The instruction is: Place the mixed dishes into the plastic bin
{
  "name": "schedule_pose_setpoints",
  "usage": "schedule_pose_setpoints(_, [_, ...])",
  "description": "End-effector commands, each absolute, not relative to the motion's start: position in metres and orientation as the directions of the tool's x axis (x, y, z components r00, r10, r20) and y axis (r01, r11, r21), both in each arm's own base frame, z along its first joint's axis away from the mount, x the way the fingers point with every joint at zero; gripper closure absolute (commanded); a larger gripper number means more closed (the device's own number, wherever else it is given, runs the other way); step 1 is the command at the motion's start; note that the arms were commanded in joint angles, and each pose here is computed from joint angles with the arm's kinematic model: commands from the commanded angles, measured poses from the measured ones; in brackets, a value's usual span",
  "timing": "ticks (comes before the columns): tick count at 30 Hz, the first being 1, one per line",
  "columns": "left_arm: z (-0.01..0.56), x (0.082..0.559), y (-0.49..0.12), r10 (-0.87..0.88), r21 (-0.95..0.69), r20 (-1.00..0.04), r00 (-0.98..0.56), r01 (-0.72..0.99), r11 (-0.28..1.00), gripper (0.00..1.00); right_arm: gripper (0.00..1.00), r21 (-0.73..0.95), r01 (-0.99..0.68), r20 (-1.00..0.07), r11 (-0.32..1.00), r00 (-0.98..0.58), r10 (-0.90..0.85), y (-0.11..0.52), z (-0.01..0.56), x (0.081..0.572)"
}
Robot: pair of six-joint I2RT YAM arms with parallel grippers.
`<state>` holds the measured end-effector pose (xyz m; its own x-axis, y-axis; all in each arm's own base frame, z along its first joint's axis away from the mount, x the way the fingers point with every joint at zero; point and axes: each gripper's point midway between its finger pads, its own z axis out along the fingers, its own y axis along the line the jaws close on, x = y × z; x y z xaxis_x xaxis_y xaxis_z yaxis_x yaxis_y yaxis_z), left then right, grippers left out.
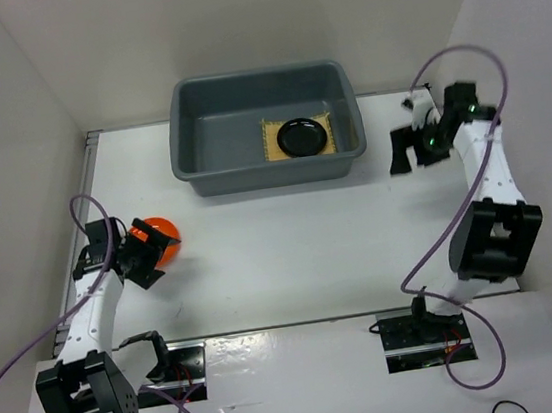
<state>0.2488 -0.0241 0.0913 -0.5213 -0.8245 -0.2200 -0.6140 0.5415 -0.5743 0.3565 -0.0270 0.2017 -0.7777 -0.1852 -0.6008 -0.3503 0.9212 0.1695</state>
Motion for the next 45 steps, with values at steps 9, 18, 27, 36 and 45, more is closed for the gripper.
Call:
schedule_pose_setpoints(9, [0.063,0.241,0.017,-0.922,-0.393,-0.239,-0.306,-0.837,0.380,0.00,0.06,-0.300,-0.086,-0.780,0.950,-0.551,-0.296,-0.034,0.187,0.335])
schedule_pose_setpoints(18, [0.050,0.250,0.041,-0.968,-0.368,-0.236,-0.084,-0.914,0.170,0.00,0.02,-0.309,-0.003,-0.833,0.951,-0.482,-0.272,-0.030,0.201,0.316])
schedule_pose_setpoints(27, [0.037,0.276,0.039,-0.976,-0.441,-0.215,-0.025,-0.890,0.120,0.18,0.02,-0.326,0.010,-0.863,0.945,-0.411,-0.294,-0.024,0.229,0.276])
schedule_pose_setpoints(36, [0.007,0.283,0.034,-0.985,-0.392,-0.170,-0.033,-0.915,0.098,0.21,0.02,-0.362,0.048,-0.883,0.931,-0.337,-0.326,-0.032,0.221,0.246])
schedule_pose_setpoints(45, [-0.001,0.305,0.032,-0.986,-0.398,-0.145,-0.076,-0.908,0.129,0.88,0.02,-0.369,0.054,-0.882,0.928,-0.335,-0.331,-0.028,0.220,0.248])
